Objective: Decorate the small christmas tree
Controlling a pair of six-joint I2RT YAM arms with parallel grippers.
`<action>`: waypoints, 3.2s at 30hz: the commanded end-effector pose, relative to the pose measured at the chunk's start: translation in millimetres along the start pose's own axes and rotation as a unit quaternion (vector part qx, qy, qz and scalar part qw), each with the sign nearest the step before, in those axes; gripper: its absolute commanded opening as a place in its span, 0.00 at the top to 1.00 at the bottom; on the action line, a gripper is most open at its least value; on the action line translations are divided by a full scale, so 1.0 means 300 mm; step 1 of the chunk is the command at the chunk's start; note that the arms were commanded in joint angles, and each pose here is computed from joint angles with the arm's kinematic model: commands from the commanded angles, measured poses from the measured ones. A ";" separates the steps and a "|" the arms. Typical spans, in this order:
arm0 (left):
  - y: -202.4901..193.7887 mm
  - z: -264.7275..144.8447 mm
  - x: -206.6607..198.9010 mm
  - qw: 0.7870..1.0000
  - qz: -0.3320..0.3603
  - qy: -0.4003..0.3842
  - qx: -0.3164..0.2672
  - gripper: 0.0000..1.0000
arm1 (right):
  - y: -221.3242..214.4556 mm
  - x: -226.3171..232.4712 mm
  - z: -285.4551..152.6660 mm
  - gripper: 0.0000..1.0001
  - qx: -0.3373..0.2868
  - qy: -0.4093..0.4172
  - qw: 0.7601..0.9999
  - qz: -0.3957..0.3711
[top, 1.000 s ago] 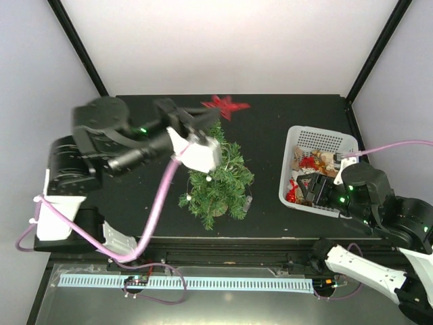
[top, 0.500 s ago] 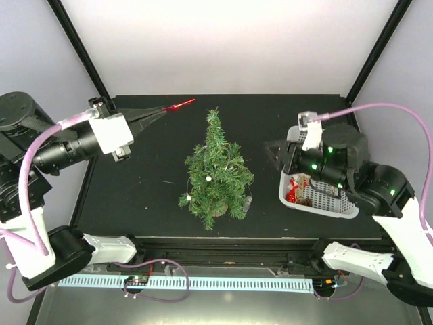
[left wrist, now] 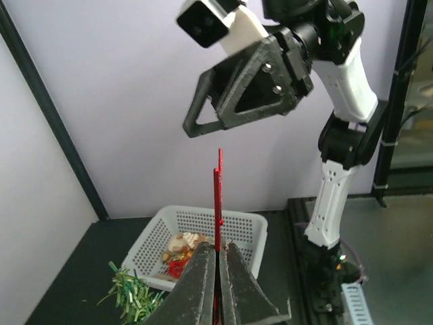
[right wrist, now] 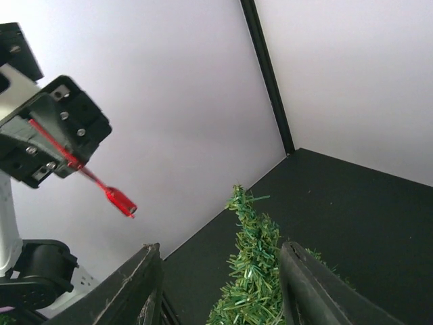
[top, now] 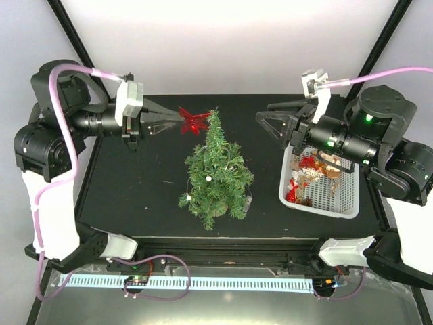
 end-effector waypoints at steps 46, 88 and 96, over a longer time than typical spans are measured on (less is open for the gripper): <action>-0.119 0.130 0.326 0.995 -0.095 -0.036 -0.010 0.98 | -0.294 -0.179 0.101 0.60 0.052 -0.089 0.989 0.102; -0.059 0.109 0.269 0.993 -0.102 -0.054 -0.033 0.98 | -0.339 -0.186 0.062 0.60 0.047 -0.090 0.986 0.131; -0.072 0.124 0.268 0.993 -0.103 -0.055 -0.028 0.98 | -0.347 -0.187 0.063 0.60 0.050 -0.089 0.986 0.133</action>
Point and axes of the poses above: each gripper's point midway between its finger pads, its own z axis out along the fingers, its own x axis along the line the jaws close on, y = z × x, the point moved 3 cm from there along -z, back along the fingers, and after that the axes turned 2 degrees about -z, right-handed, at the moved point
